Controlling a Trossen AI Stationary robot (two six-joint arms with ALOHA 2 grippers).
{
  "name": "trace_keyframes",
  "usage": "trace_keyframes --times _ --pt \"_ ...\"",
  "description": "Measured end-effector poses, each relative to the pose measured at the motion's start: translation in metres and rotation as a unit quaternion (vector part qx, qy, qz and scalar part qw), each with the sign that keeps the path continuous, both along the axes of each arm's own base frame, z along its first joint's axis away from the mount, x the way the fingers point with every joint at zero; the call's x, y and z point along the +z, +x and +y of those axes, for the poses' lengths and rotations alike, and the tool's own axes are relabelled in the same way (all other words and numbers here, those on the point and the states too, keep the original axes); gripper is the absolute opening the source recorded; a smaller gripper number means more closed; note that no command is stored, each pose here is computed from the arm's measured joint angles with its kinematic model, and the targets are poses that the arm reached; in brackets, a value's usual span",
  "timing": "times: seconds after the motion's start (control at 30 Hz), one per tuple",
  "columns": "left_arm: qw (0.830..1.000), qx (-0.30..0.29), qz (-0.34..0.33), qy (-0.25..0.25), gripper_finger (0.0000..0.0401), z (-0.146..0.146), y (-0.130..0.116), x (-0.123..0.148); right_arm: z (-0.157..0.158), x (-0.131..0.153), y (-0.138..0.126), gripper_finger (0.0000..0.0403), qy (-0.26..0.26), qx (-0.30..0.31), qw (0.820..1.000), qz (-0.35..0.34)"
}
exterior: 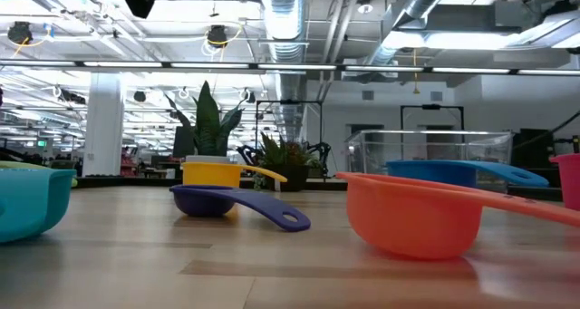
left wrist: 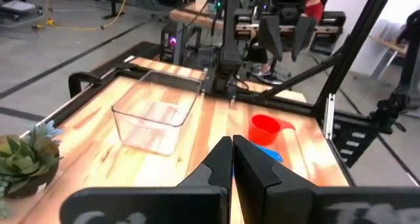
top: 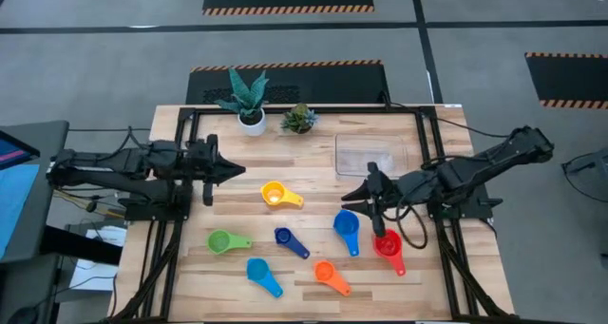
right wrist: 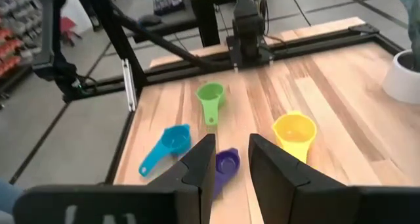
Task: Nest measuring cups in basket
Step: Stack the blue measuring cup on top of the red measuring cup
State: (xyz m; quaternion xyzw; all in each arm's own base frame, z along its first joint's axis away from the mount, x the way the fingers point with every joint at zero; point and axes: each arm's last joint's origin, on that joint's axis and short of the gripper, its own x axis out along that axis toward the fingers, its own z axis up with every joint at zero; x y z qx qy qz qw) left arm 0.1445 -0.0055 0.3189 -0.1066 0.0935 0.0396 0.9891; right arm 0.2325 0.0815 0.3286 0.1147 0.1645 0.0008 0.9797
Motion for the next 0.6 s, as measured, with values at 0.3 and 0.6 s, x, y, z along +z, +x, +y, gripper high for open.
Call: trace_keyframes --times 0.3,0.6 --pt "0.998 0.0 0.068 0.005 0.0 -0.001 0.023 -0.018 0.005 -0.016 0.013 0.0117 -0.014 -0.001 0.999 0.036" --pt "0.989 0.0 0.147 0.01 0.0 -0.003 0.053 -0.044 0.008 -0.033 0.027 0.0117 -0.026 -0.005 0.997 0.067"
